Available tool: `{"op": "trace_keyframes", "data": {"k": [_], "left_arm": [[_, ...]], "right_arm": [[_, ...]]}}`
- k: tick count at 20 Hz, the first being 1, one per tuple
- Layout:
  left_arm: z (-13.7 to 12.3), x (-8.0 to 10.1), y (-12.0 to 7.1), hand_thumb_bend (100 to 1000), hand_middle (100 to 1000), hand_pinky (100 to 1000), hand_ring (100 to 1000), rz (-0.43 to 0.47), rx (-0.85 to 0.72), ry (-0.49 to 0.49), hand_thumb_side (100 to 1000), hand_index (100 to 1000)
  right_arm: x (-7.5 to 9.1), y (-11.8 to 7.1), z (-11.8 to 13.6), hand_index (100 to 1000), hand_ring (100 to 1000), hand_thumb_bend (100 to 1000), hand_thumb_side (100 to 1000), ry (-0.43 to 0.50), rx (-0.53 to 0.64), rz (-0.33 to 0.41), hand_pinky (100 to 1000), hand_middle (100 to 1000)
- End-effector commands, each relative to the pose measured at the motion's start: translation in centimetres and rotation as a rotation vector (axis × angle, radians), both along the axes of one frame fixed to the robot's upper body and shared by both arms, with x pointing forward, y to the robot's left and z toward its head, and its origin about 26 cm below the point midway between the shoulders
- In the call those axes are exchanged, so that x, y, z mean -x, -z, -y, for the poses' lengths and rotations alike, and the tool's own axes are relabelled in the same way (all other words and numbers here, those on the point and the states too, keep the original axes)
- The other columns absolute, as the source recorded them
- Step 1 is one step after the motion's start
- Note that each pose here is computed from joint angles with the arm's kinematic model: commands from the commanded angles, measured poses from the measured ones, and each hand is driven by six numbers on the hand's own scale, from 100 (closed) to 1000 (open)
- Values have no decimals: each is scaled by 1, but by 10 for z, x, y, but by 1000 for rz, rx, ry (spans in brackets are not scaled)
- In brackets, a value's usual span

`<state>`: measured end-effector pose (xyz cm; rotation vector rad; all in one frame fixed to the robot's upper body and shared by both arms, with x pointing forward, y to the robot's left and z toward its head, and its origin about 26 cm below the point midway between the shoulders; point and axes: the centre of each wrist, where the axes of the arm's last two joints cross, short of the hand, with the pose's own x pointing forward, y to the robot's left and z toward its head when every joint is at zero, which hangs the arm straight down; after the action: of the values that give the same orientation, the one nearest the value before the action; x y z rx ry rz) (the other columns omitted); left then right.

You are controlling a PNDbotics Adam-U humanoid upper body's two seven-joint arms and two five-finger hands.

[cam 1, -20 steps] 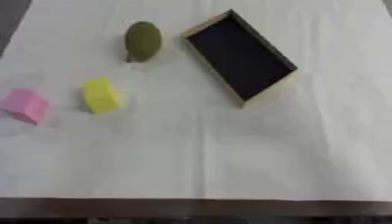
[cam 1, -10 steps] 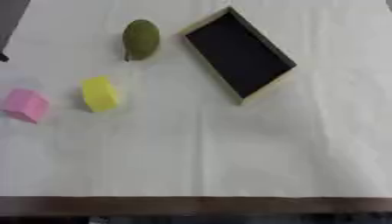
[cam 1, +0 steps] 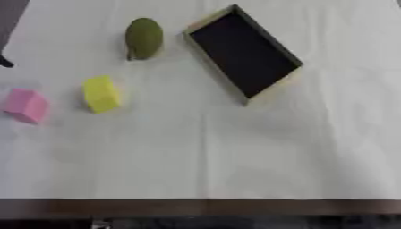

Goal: Pick up objects on the table and place them in the box.

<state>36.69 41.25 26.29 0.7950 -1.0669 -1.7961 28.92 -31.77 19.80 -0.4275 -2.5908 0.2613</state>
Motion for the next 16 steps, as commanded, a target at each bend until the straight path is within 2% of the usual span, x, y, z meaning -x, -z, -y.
{"op": "trace_keyframes", "data": {"k": [1, 9, 16], "left_arm": [[-7, 4, -18, 688, 906, 947, 949, -62, -159, 44, 161, 955], [-4, -8, 3, 686, 910, 944, 943, -115, -140, 60, 185, 958], [4, -21, 14, 667, 907, 942, 941, -102, -115, 57, 137, 959]], "right_arm": [[2, -9, 1, 904, 867, 100, 608, -3, 21, 19, 907, 647], [1, -9, -2, 904, 867, 100, 609, -13, 12, 20, 908, 646], [0, -8, -3, 904, 867, 100, 609, -18, 5, 16, 908, 644]]}}
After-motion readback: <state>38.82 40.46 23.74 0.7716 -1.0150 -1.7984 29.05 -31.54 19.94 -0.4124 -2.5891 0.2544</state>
